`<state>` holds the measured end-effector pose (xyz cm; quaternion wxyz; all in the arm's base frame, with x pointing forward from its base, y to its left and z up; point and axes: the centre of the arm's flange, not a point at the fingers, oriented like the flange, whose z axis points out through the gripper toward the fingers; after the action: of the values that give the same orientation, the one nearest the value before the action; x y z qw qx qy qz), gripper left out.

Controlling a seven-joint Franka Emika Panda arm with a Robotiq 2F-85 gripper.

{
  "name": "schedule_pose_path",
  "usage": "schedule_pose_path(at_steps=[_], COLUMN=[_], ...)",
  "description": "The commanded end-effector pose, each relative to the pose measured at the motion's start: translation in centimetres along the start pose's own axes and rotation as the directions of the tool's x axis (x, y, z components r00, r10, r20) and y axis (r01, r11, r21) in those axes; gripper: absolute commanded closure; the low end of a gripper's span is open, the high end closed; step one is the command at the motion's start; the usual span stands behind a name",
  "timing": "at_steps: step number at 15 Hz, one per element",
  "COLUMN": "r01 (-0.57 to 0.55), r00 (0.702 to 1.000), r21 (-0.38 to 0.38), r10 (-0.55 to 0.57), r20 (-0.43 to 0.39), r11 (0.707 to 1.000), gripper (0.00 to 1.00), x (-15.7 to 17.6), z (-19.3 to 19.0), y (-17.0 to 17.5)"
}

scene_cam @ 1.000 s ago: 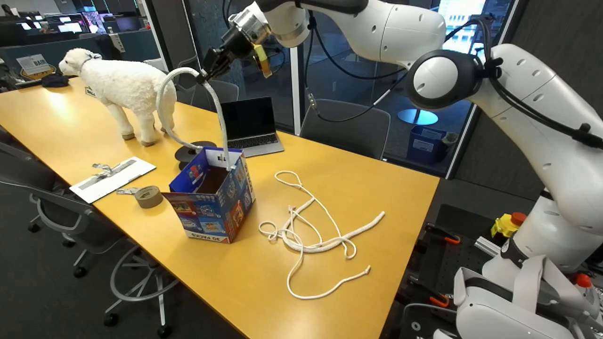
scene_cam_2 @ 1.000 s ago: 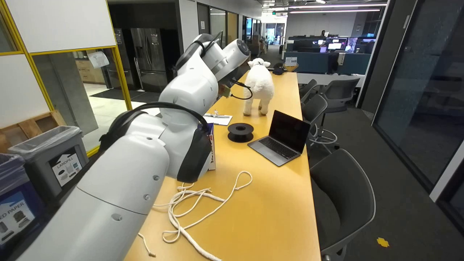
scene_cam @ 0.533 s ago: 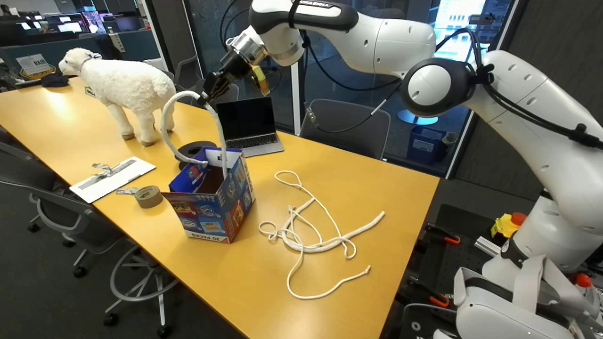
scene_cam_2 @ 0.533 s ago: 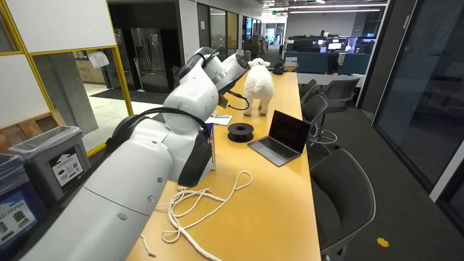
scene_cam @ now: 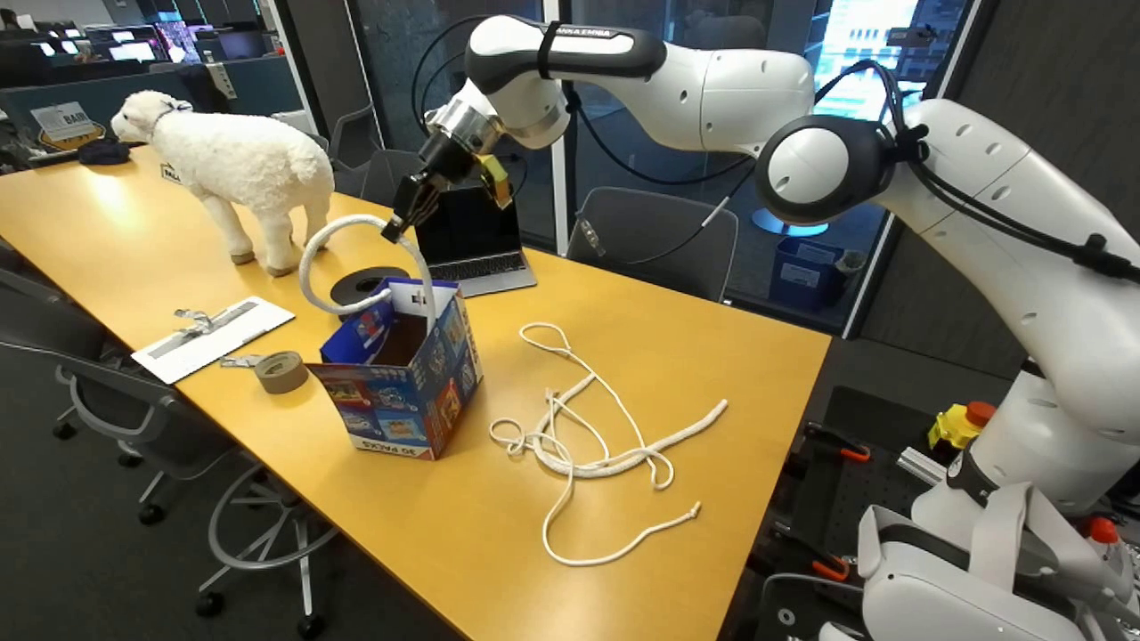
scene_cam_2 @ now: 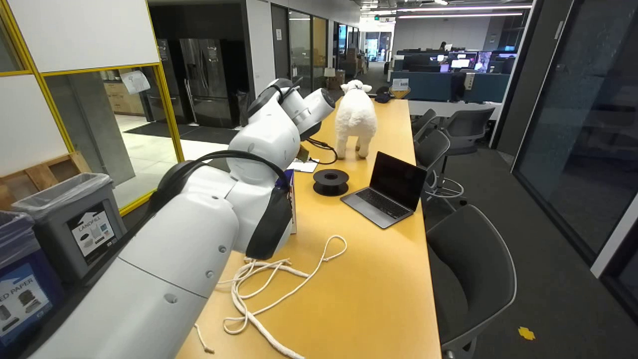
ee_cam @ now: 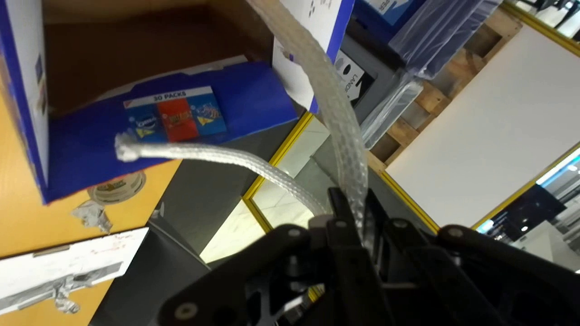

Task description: Put one rope in the box, the move the box to the right, the put the remaining ropes in the box

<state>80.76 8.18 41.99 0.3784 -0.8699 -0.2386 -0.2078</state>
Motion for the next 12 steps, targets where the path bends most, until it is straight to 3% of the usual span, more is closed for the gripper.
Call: schedule_pose_path(at_steps=[1,8,12], r01=[0.029,0.11,0.136], r00=[0.998,0.985,0.971], r21=[0.053,0.012,0.032], r10=[-0.031,-0.11,-0.14], r20=[0.049,0.136,0.193], r11=[0.998,0.994,0.99], gripper=[0.91,0.91,0.91], x=[-1.4,-1.9,-2.5], z=[1.0,-0.9,-2.7], y=[0.8,2.7,3.8])
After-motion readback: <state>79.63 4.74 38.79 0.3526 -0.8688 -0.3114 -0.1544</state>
